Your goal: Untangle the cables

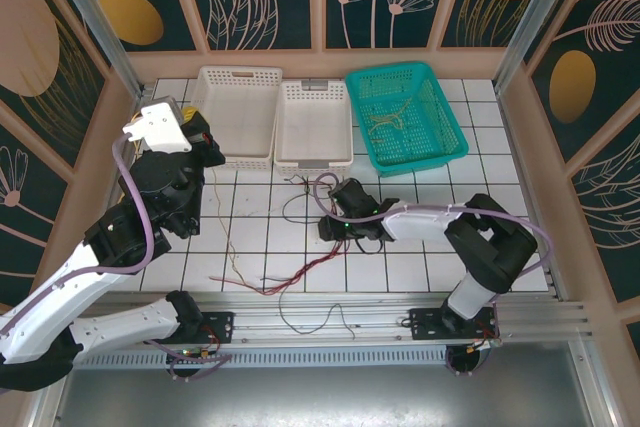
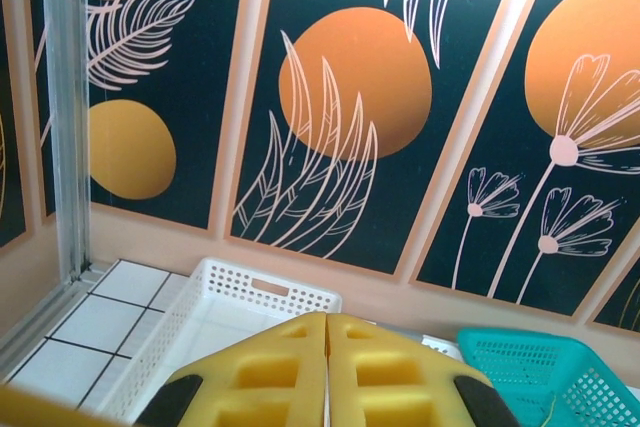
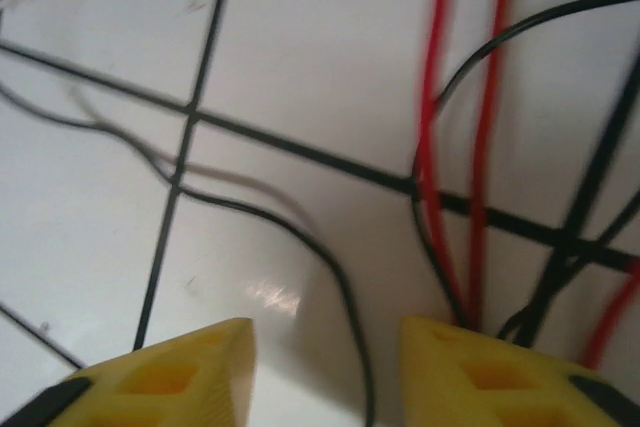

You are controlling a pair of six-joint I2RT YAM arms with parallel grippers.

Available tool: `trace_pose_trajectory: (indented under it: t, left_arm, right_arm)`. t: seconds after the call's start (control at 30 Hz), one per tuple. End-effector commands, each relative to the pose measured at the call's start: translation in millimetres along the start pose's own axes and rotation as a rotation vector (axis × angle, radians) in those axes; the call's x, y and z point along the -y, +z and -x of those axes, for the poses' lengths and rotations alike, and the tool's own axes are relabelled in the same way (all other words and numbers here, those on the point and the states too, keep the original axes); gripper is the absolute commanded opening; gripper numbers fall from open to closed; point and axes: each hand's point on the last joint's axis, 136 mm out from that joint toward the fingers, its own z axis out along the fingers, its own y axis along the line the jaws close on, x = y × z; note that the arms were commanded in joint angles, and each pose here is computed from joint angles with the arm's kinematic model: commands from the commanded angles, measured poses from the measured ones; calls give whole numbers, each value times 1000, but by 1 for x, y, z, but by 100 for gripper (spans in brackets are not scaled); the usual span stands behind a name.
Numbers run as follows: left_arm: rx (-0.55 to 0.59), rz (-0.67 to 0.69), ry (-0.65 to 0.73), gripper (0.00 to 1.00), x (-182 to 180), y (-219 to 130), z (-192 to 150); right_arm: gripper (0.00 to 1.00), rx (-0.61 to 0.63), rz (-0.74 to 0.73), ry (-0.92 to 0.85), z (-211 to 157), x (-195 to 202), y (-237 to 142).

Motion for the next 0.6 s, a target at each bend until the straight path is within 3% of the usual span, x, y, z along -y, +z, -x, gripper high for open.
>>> trace_pose_trajectory:
  t: [0.0,0.17,0.57]
  left_arm:
    - [62,20,-23,0,-9,-7,28]
    - [122,65,-13,0,-29,-19,61]
    - [238,156,0,0,-71,-49,133]
  right_arm:
    - [34,-30,-246,119,-14,79,4]
    - [28,28,-280,272,-12,127,-13]
    - [16,82,-287,457,-21,165,-40]
